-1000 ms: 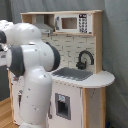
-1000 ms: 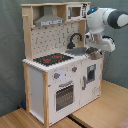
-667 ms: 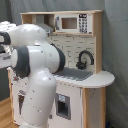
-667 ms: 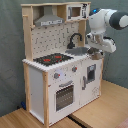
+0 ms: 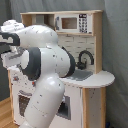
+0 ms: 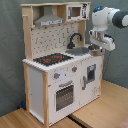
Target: Play with the kitchen
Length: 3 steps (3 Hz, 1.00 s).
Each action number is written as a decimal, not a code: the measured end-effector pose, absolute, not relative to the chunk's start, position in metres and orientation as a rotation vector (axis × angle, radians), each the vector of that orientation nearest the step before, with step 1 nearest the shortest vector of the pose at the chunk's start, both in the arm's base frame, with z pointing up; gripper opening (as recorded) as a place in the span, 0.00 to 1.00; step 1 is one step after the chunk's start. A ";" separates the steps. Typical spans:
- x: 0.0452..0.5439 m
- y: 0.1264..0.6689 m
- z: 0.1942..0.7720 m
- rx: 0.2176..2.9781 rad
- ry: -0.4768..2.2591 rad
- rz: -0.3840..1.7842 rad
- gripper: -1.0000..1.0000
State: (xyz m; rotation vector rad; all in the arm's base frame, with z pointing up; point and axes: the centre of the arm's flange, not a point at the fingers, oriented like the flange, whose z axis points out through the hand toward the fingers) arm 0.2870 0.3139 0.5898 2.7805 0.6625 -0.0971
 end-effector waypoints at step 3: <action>0.394 0.253 0.567 2.886 0.371 0.019 0.00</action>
